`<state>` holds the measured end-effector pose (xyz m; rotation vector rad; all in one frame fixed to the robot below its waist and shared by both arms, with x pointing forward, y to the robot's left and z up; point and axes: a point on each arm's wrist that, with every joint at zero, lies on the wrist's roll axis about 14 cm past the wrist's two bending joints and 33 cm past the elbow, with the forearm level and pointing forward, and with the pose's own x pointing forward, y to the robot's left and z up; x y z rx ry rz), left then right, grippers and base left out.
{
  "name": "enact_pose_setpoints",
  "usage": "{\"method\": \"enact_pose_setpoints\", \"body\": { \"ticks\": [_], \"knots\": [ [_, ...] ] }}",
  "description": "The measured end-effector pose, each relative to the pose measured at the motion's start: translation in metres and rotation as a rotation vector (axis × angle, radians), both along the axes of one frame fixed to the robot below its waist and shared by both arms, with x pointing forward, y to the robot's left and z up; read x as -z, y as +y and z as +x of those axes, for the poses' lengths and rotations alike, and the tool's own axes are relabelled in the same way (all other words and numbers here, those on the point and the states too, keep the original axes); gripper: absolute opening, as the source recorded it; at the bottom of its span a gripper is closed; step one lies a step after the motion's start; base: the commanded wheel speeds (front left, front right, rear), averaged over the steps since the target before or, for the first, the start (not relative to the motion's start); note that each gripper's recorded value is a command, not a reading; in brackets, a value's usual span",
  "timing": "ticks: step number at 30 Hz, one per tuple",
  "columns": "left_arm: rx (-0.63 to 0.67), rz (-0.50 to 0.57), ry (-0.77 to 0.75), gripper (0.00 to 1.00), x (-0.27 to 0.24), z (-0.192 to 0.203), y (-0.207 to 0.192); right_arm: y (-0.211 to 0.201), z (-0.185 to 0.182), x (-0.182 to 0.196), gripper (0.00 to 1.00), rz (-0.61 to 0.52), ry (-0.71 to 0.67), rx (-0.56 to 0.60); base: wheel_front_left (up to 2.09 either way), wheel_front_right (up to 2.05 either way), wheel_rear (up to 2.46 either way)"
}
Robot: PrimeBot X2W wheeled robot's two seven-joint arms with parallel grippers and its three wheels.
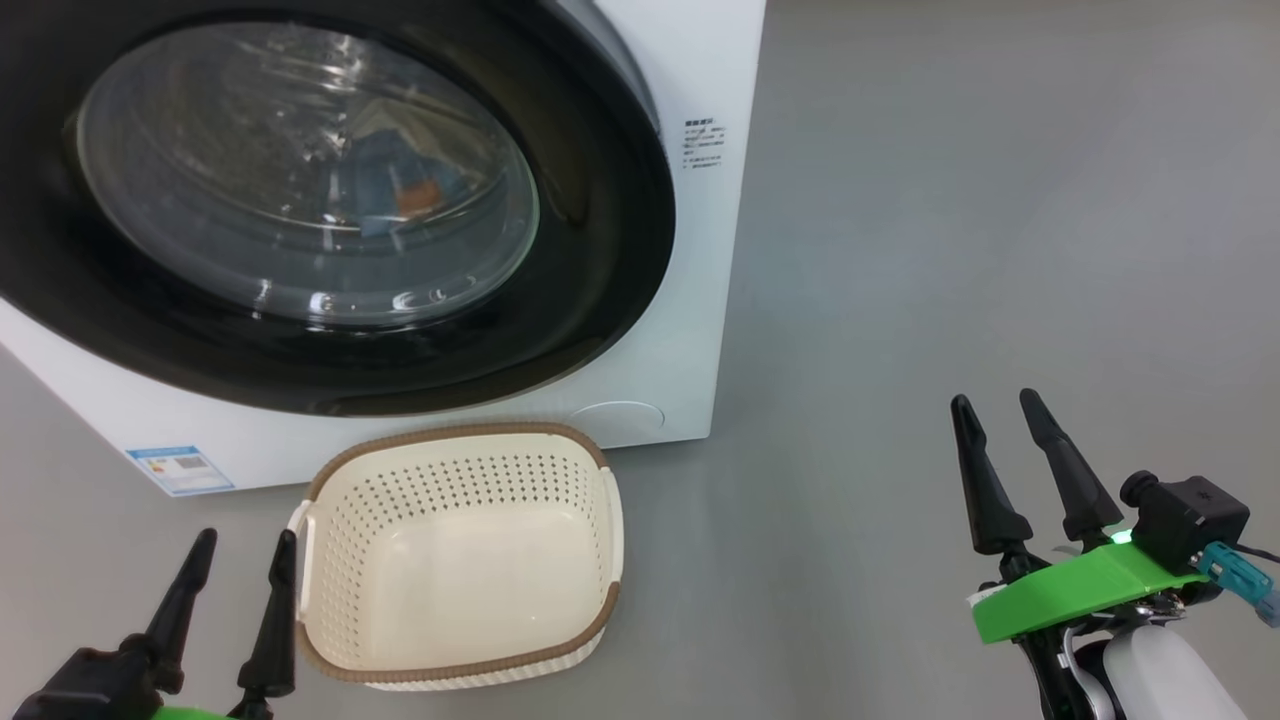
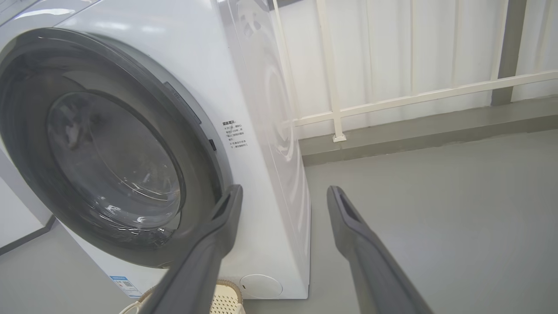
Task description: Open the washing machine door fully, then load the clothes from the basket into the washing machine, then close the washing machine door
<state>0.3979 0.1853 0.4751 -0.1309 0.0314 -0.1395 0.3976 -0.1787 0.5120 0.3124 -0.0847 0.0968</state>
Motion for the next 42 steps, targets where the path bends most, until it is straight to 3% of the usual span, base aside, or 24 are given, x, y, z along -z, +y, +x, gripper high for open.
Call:
{"method": "enact_pose_setpoints", "body": {
  "ticks": [16, 17, 25, 42],
  "knots": [
    [-0.004, -0.002, -0.006, 1.0, -0.002, 0.001, 0.001, -0.007, -0.006, 0.001, 1.0, 0.006, 0.002, 0.025, 0.0, 0.0, 0.0],
    [-0.005, -0.004, 0.0, 0.0, 0.0, 0.001, 0.001, -0.007, -0.006, 0.003, 0.0, 0.007, 0.009, 0.024, 0.0, 0.0, 0.0],
    [-0.008, -0.07, 0.108, 0.0, 0.032, -0.015, -0.016, 0.003, -0.027, 0.05, 0.0, 0.045, 0.157, 0.024, 0.0, 0.0, 0.0],
    [-0.075, -0.243, 0.147, 0.0, 0.033, -0.018, -0.007, -0.005, -0.025, 0.048, 0.0, 0.207, 0.176, 0.06, 0.0, 0.0, 0.0]
  ]
}}
